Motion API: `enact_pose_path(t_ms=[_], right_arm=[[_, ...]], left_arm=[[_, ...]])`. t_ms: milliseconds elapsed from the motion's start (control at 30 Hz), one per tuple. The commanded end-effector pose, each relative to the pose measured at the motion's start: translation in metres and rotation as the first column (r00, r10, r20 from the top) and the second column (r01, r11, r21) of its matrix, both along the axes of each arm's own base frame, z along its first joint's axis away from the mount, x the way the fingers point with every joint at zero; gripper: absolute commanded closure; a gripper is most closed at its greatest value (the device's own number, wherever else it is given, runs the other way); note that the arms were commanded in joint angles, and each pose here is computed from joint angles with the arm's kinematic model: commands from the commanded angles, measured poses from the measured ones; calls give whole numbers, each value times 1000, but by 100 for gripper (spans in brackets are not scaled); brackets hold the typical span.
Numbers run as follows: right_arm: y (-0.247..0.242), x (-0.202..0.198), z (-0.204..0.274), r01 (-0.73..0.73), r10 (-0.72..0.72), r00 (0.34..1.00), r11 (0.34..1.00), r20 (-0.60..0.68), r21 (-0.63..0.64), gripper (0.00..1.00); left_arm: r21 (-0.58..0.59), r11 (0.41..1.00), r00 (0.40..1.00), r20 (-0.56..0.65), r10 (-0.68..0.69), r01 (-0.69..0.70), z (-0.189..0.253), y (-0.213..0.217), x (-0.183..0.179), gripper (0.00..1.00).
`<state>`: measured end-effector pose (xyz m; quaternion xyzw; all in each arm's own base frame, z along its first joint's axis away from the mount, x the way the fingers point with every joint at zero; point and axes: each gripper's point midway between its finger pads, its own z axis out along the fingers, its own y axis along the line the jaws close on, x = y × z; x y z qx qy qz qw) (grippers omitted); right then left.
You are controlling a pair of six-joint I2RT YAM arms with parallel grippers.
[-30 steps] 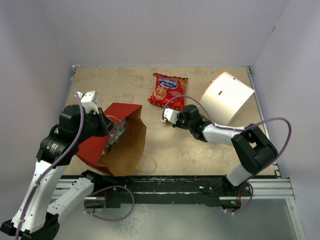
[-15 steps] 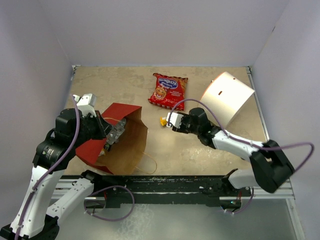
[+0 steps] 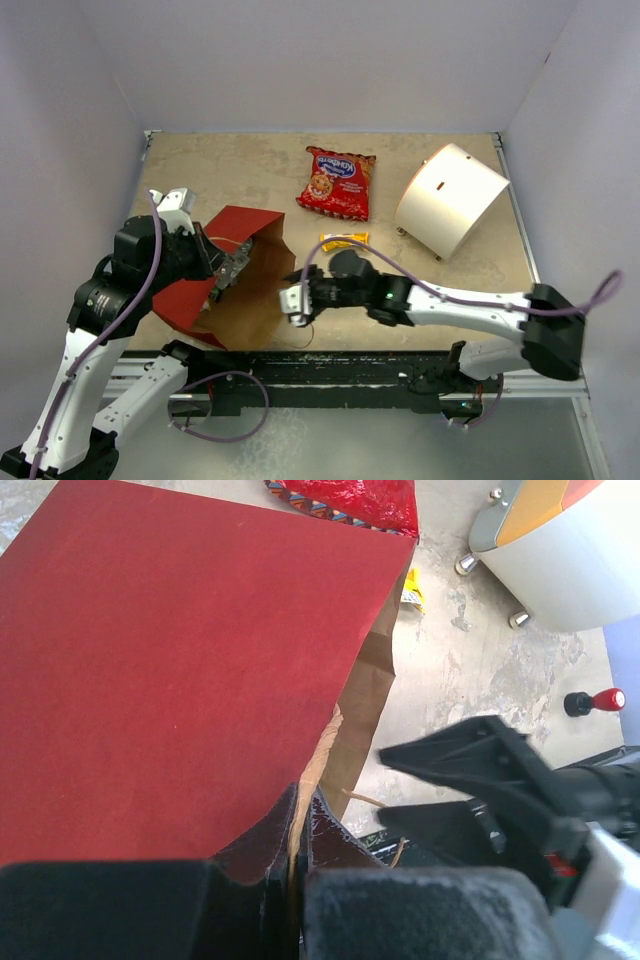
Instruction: Take the snacks out of the paper bag
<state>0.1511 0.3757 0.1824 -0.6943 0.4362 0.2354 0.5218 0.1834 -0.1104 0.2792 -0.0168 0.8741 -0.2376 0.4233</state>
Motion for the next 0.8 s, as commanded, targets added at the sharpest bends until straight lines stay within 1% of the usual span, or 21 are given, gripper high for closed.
enact_pose_path(t_ms=[0, 67, 133, 233, 333, 467, 567, 667, 767], right_arm=[[64, 24, 26, -99, 90, 952, 995, 293, 17, 39], [84, 38, 24, -109, 110, 917, 994, 383, -26, 39], [99, 48, 15, -131, 159, 881, 987, 445, -93, 39], [122, 51, 5, -177, 207, 859, 978, 468, -107, 39], [136, 66, -13, -151, 214, 832, 975, 512, -162, 38], [151, 80, -31, -128, 213, 825, 973, 524, -194, 38], [158, 82, -41, -128, 219, 826, 970, 519, -207, 37], [159, 84, -56, -128, 239, 826, 962, 511, -242, 36], [156, 93, -71, -90, 227, 823, 957, 521, -276, 36]], left_arm=[[-42, 999, 1000, 29, 9, -8, 12, -2, -2, 100], [-51, 999, 999, 33, 21, -19, 14, -1, -2, 100], [-60, 998, 999, 39, 33, -31, 17, 0, -3, 100], [-72, 996, 997, 56, 53, -49, 22, 3, -3, 100], [-76, 996, 996, 66, 59, -54, 27, 4, -4, 100], [-67, 996, 996, 59, 64, -60, 29, 5, -5, 100], [-64, 996, 997, 55, 62, -59, 30, 6, -7, 100], [-64, 996, 997, 53, 63, -59, 31, 7, -8, 100], [-64, 996, 997, 49, 60, -56, 32, 6, -9, 100]])
